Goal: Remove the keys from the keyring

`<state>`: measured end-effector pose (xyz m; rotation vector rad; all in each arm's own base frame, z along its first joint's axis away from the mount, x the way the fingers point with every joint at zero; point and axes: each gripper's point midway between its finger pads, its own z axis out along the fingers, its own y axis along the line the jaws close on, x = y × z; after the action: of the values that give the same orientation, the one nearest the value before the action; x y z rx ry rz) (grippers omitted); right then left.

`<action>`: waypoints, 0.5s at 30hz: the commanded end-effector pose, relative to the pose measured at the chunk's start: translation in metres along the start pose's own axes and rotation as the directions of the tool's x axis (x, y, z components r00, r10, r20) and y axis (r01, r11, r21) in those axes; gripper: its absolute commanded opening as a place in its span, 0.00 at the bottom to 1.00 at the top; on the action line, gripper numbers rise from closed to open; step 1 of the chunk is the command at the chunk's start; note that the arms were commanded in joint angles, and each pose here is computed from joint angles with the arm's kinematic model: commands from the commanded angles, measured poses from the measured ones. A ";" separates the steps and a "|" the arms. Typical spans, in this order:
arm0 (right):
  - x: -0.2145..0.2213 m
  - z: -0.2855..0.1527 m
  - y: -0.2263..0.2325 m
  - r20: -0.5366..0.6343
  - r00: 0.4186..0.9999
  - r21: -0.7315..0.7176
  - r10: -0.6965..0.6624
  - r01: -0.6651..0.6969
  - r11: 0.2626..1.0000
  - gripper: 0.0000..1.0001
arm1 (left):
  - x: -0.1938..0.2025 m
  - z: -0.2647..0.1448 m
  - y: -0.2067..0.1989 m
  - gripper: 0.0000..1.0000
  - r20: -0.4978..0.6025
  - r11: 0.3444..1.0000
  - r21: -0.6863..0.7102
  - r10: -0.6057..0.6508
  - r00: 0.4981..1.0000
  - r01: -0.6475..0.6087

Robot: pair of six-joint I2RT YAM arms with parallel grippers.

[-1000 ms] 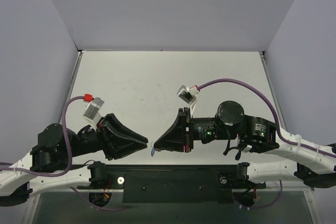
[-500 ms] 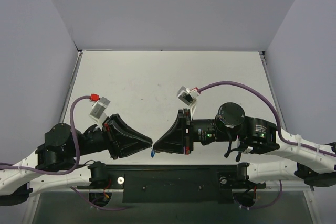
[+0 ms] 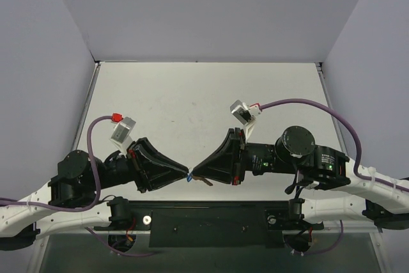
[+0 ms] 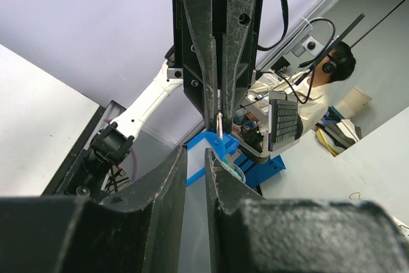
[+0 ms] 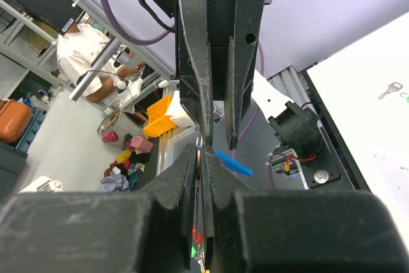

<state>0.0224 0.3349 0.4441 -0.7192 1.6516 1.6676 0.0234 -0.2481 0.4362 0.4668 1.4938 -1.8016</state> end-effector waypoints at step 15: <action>-0.007 0.009 0.011 0.040 0.999 -0.050 -0.008 0.010 0.999 0.00 | -0.017 0.001 -0.019 0.29 0.066 0.998 0.070 -0.011 0.998 0.006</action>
<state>0.0215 0.3414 0.4408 -0.7247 1.6539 1.6709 0.0253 -0.2445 0.4457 0.4283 1.4590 -1.8213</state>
